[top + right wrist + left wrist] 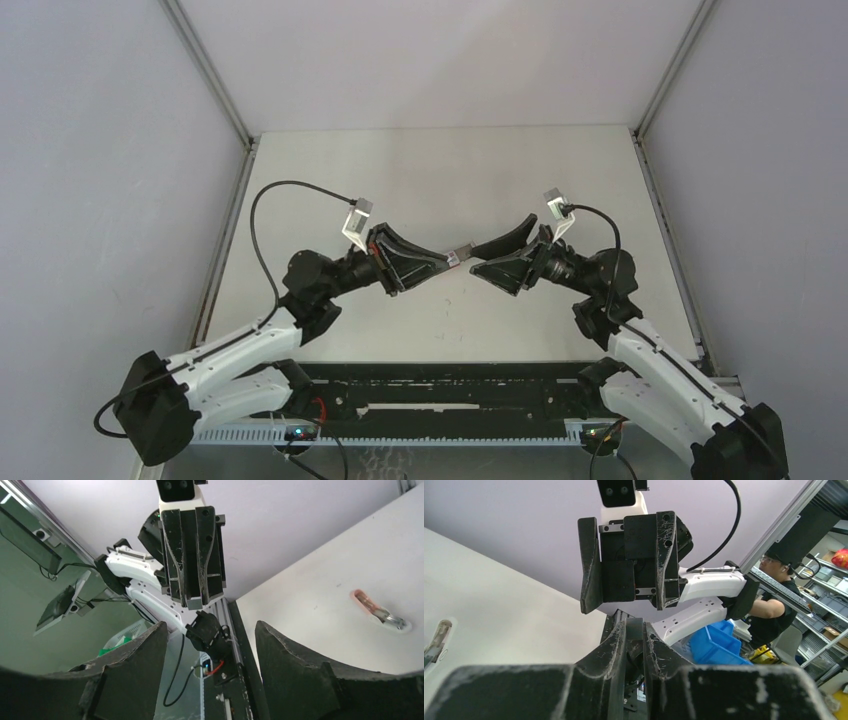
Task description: Load the staples into the stapler
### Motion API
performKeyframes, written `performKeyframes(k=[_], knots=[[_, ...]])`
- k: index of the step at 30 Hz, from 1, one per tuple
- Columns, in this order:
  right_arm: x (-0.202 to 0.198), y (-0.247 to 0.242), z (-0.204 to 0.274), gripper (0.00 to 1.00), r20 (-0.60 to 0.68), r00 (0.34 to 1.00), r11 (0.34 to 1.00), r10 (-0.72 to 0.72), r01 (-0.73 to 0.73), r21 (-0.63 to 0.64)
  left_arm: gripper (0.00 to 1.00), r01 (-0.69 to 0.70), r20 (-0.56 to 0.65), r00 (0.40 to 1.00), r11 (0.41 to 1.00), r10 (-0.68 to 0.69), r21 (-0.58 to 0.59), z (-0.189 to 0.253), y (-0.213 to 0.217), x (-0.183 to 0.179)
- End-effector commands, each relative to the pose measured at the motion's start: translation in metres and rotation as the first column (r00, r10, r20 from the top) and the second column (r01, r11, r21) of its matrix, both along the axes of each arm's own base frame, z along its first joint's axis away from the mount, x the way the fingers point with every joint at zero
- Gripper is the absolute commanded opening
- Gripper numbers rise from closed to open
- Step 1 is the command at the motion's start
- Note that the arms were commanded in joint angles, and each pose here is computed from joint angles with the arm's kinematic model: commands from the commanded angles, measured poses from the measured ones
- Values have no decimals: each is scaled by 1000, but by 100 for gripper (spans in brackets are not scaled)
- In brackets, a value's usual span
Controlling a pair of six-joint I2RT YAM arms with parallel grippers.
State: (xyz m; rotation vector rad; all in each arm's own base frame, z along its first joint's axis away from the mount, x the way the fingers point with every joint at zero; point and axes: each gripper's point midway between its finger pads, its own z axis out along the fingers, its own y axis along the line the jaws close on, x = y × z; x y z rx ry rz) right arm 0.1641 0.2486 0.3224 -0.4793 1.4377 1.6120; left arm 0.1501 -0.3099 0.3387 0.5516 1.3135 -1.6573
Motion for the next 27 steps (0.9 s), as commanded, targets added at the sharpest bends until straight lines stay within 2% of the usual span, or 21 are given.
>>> performKeyframes(k=[1,27], knots=[[-2,6,32,63,61,998,996,-25,20,89,19,34,43,999,998,-32,-54,16,9,-14],[-16,37,56,35,104,993,992,51,-63,110,17,39,68,997,997,-34,-69,23,14,-20]])
